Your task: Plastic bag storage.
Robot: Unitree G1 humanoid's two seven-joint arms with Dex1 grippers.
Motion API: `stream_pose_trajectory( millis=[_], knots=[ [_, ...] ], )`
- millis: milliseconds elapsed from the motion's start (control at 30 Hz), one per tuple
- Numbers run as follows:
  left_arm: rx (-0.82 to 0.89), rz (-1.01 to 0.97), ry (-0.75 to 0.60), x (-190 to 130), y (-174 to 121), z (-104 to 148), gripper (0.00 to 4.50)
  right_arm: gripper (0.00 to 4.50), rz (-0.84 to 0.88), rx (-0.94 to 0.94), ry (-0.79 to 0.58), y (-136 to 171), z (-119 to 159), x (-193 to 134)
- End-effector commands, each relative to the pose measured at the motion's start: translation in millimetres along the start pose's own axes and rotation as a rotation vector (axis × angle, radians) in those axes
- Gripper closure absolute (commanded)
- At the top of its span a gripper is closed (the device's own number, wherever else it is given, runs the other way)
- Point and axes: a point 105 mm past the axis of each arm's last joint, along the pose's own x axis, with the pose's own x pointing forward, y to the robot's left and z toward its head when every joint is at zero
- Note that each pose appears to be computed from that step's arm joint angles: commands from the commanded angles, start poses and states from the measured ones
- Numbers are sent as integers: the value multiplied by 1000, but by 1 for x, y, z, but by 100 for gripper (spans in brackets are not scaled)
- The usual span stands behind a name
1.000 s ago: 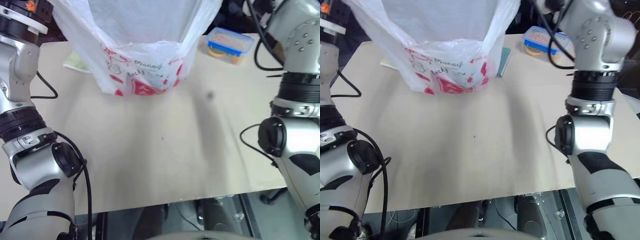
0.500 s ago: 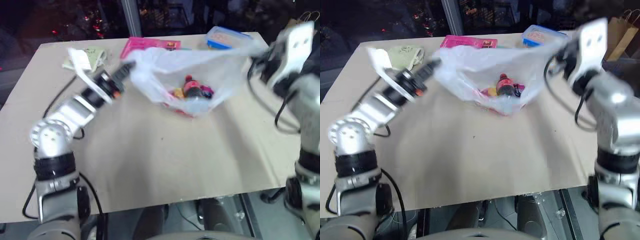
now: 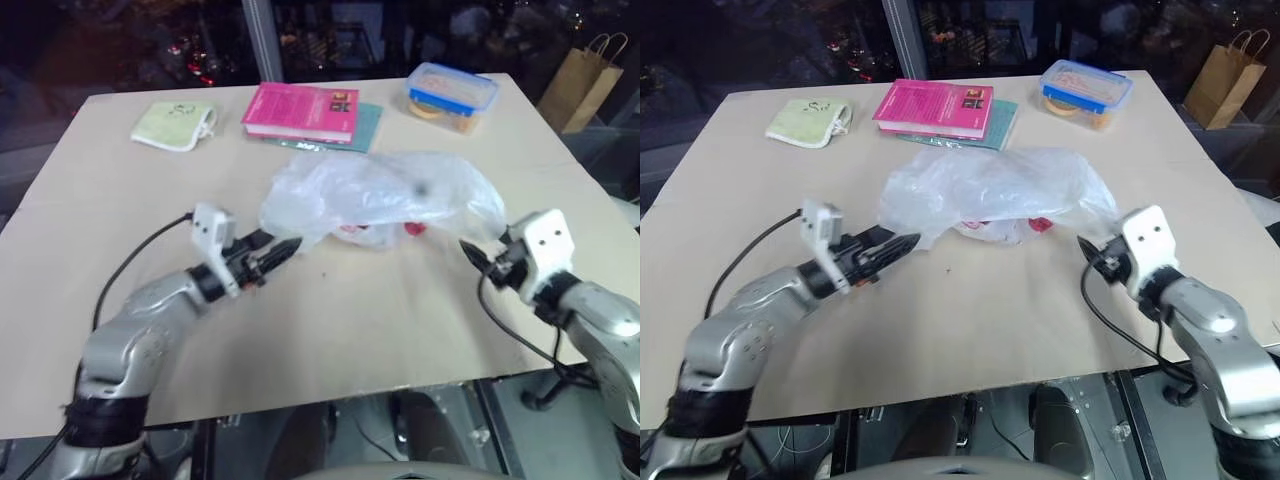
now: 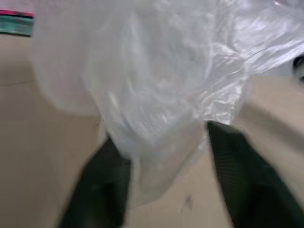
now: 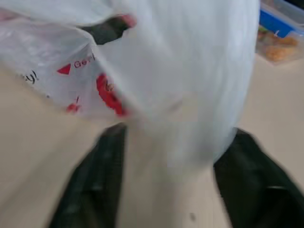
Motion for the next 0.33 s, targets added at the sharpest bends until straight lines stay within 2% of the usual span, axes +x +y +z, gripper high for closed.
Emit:
stream_pose_trajectory(
  millis=[33, 100, 167, 333],
  knots=[
    [81, 40, -14, -21, 0, 4, 1, 0, 87, -19, -48, 12, 18, -31],
    [66, 110, 2, -32, 6, -4, 1, 0, 113, 2, -17, 18, 13, -47],
    [41, 185, -1, -42, 15, -7, 1, 0, 113, -19, 73, 17, -4, -61],
    [35, 221, -27, -42, 21, -4, 1, 0, 39, -34, 123, -7, -24, -68]
  ],
)
